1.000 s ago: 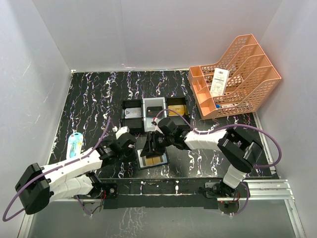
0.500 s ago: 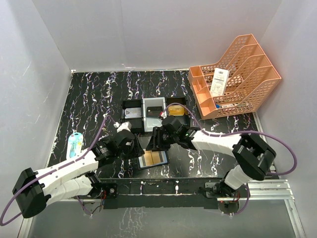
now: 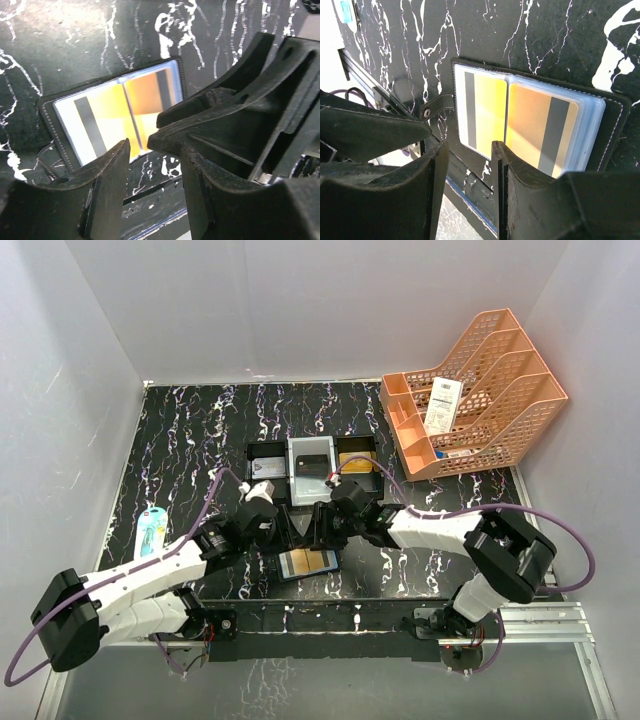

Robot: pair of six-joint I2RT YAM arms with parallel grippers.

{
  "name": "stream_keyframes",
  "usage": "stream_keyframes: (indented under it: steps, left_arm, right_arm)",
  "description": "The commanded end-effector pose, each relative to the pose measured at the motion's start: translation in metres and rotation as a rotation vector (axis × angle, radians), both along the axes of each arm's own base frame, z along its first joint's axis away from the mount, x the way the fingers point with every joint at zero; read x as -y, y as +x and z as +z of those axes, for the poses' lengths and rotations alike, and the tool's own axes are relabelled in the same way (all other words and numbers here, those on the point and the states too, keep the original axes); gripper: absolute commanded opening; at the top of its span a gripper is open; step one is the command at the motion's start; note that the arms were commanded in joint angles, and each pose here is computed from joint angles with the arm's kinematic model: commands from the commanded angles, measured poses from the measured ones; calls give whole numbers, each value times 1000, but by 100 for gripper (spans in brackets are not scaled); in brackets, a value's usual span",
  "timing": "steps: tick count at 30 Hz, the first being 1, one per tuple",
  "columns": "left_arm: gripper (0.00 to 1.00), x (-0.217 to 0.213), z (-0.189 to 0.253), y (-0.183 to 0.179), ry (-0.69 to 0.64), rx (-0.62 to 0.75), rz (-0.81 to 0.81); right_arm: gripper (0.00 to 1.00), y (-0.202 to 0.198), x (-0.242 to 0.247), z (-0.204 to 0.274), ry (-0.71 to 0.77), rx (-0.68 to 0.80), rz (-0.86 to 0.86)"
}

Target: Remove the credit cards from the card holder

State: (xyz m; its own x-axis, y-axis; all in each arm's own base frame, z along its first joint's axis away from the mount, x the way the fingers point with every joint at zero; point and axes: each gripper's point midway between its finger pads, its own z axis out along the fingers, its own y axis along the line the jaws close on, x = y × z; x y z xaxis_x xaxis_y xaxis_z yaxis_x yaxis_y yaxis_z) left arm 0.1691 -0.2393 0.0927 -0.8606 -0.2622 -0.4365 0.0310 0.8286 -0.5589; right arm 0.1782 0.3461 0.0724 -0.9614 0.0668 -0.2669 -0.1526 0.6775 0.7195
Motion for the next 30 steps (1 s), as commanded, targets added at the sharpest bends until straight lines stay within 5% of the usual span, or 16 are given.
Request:
stream_keyframes:
  steps: [1, 17, 30]
  left_arm:
    - [42, -15, -24, 2, 43, -17, 83]
    - [18, -41, -86, -19, 188, -131, 93]
    - [15, -57, -90, -27, 218, -138, 117]
  right_arm:
    - [38, 6, -15, 7, 71, 28, 23]
    - [31, 1, -6, -34, -24, -22, 9]
    - [28, 0, 1, -27, -11, -14, -52]
